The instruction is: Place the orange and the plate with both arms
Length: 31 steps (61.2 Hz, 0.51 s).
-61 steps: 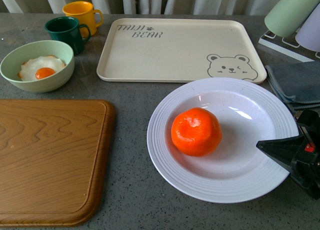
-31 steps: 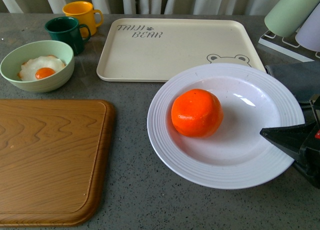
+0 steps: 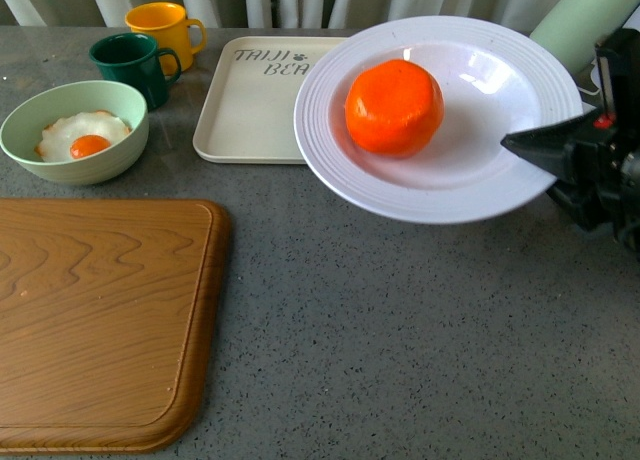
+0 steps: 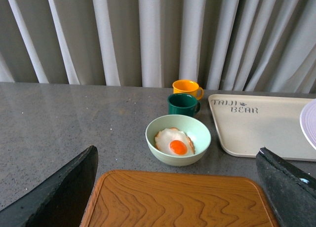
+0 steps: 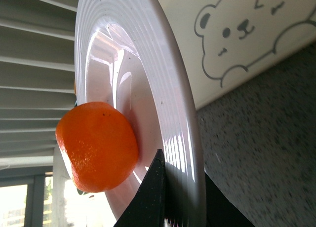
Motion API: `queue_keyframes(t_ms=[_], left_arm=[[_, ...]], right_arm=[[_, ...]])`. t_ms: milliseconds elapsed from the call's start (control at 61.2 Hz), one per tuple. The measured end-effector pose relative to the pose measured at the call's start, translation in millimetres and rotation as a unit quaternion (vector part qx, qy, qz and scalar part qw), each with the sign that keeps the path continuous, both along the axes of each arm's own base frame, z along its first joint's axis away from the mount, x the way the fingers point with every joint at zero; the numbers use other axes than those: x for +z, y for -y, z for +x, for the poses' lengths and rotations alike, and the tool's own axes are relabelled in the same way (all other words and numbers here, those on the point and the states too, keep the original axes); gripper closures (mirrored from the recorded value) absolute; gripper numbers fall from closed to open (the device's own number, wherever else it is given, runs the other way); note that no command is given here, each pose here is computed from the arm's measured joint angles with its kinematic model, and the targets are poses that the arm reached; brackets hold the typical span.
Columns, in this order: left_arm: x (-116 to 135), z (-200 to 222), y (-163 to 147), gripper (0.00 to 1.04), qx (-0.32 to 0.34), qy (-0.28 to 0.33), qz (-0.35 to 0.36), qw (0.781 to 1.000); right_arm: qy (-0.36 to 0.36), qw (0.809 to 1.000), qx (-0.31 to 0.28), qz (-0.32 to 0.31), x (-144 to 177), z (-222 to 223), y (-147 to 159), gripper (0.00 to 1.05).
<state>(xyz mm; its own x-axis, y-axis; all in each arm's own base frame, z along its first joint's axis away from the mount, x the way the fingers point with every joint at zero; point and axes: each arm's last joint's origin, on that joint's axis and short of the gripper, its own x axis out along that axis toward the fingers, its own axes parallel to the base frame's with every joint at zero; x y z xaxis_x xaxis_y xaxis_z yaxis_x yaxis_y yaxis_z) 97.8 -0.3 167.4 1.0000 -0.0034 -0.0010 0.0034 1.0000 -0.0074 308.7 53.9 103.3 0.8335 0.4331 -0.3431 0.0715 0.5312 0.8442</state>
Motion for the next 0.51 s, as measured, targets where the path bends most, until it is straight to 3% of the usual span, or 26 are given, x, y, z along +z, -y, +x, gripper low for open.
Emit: queue_keyframes(t_ms=[506], left_arm=[[0, 0, 0, 0.09, 0.0, 0.0, 0.0, 1.0]], right_arm=[[-0.027, 0.999, 0.017, 0.01, -16, 109, -48, 1.01]])
